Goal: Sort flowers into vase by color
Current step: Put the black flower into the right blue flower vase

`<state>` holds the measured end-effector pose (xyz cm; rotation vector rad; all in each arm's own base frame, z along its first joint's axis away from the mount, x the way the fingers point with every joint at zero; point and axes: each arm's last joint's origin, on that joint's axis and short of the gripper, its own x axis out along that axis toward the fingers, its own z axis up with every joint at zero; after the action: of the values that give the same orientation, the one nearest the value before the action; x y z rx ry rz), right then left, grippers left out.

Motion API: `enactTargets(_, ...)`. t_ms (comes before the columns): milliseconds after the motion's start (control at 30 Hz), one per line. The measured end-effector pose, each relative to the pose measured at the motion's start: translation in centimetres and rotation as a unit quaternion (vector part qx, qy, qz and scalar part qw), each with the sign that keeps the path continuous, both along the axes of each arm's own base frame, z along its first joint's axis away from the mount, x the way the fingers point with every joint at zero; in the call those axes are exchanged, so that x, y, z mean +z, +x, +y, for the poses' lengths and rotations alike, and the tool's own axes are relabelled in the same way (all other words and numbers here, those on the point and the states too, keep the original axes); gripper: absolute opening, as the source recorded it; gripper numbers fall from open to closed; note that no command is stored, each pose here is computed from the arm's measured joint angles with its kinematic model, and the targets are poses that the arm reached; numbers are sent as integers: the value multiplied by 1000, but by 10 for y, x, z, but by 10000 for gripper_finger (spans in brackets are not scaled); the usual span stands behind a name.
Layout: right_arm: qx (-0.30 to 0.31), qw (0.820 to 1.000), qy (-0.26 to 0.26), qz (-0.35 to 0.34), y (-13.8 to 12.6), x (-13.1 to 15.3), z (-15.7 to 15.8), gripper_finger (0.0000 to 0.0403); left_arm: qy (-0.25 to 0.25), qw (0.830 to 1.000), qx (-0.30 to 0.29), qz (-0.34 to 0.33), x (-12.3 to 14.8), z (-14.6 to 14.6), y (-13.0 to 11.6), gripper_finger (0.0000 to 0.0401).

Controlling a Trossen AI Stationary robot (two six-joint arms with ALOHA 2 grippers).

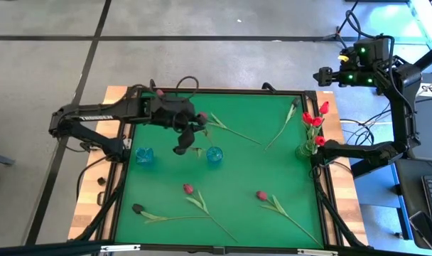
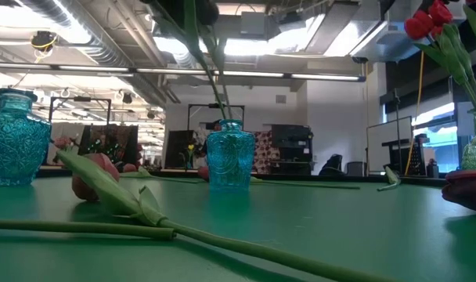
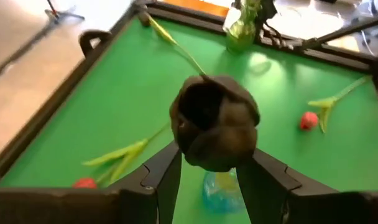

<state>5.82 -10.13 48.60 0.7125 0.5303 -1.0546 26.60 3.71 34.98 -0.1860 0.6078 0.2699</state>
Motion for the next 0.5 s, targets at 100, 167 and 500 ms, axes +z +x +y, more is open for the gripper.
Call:
enactTargets(100,0,1000,0,0,0,0,0,379,-19,1000,-11,23,8,3,-6,146)
enactTargets(167,0,1000,0,0,0,0,0,379,-31,999,-17,39,10,4,-10,146)
enactTargets(500,14,1000,-4,4,0,0,0,379,-55,995,-29,79,6,6,-17,146)
